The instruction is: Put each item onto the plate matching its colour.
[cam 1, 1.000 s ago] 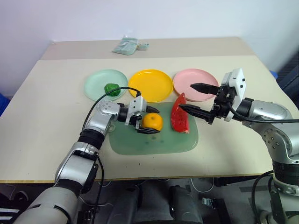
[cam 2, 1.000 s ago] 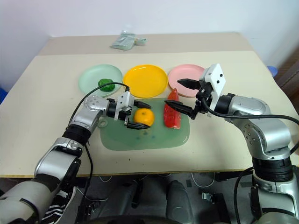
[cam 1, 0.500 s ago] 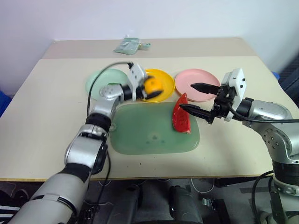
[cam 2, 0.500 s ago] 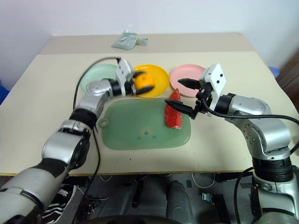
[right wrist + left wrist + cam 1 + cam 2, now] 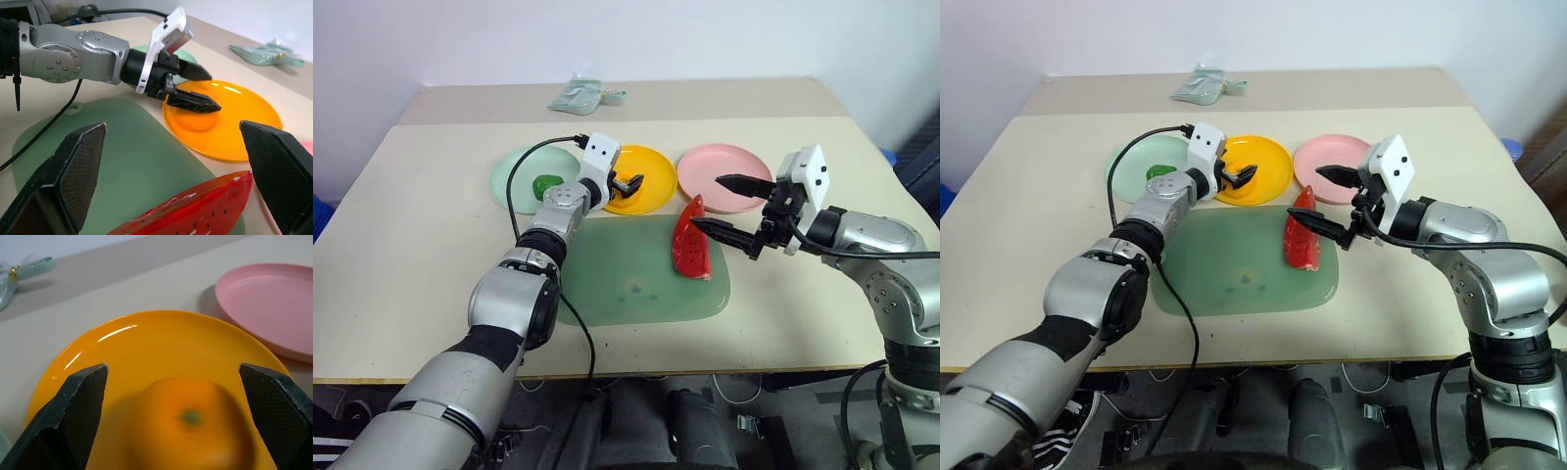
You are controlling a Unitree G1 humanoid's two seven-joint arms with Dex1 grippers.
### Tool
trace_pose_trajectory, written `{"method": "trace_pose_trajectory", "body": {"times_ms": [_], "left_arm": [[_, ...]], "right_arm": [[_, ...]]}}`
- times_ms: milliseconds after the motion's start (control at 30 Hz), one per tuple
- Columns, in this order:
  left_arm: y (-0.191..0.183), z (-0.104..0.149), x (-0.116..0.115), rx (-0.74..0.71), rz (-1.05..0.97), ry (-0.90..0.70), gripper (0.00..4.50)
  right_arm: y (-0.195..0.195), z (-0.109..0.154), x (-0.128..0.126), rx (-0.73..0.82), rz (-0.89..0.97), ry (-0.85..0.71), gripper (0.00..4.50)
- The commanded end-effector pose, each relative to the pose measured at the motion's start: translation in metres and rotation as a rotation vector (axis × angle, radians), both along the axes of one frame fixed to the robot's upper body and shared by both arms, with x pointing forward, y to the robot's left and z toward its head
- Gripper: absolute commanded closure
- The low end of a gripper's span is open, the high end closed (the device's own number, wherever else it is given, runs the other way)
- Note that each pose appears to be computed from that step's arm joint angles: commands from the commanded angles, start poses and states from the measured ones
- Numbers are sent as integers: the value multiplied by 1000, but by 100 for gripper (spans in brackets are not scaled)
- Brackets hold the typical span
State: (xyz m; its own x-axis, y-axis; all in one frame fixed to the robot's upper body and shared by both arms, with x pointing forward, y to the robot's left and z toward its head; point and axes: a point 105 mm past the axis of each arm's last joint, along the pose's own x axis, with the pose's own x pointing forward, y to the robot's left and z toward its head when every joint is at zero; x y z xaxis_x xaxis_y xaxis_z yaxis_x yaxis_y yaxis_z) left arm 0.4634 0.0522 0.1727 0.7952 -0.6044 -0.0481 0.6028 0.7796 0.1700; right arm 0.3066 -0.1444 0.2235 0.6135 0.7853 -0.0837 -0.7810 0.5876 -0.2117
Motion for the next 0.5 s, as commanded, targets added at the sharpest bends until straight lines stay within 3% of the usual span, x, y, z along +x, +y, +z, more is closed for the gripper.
{"method": "trace_pose_trajectory", "body": {"times_ms": [33,133,300,500], "left_arm": [[-7,42,-15,-33,-235,-144,5],[6,35,-31,72,-376,-204,5],[47,40,-82,-17,-758,-175,5],[97,17,-128,89,-845,-78,5]], "right_arm": [[4,11,-2,-5,-22,-45,0],[-1,-1,14,-58,-133,-1,0],[-5,-8,28,-72,-260,57,0],[-6,-18,29,-49,-361,222,0]]}}
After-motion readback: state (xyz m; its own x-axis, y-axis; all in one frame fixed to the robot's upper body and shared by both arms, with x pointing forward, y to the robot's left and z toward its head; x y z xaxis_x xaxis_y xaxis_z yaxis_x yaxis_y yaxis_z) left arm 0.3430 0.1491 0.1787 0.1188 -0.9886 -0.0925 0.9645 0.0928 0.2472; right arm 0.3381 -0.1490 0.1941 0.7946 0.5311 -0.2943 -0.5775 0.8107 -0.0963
